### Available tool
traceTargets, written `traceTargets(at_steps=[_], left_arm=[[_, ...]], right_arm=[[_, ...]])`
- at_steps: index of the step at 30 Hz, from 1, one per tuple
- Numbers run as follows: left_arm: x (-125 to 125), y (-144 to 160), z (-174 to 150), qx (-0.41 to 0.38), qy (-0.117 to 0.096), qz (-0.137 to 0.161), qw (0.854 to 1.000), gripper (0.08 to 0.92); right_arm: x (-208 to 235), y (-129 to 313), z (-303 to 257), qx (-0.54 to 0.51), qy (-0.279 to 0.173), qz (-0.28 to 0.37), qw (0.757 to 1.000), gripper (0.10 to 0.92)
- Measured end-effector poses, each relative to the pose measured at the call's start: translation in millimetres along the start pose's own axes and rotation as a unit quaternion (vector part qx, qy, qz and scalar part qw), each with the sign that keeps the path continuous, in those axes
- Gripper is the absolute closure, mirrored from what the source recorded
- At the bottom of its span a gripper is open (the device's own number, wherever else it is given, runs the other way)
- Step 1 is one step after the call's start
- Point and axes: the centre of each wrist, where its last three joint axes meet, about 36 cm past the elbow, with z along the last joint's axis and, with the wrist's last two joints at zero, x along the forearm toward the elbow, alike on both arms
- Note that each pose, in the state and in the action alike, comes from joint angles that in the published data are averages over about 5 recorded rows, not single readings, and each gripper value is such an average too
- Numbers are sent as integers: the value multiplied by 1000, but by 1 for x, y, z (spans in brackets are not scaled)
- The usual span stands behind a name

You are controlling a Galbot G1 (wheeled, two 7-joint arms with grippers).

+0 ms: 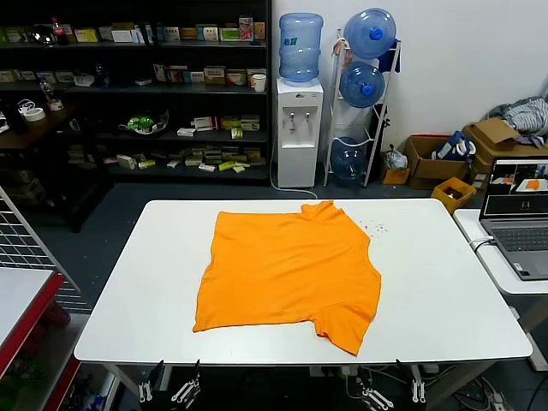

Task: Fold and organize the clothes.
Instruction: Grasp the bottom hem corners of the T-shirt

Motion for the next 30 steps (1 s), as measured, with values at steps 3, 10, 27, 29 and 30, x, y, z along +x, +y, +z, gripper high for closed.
traceTargets(at_steps=[3, 10, 27, 29, 30], left_arm=[[-2, 0, -1, 0, -1, 2, 1000, 177], [-20, 1, -4, -1, -8, 10, 1000, 177], [-94, -4, -5, -6, 5, 10, 1000, 177], [-100, -5, -5, -8, 8, 9, 1000, 177], [-103, -5, -6, -9, 9, 9, 1000, 177]], right_arm=[[-3, 1, -1, 0, -3, 0, 1000, 200], [-30, 8, -4, -1, -8, 8, 1000, 200], [-90, 30, 1, -19, 36, 29, 999, 200], [-93, 32, 1, -20, 39, 30, 999, 205], [-94, 33, 1, -21, 40, 30, 999, 211]])
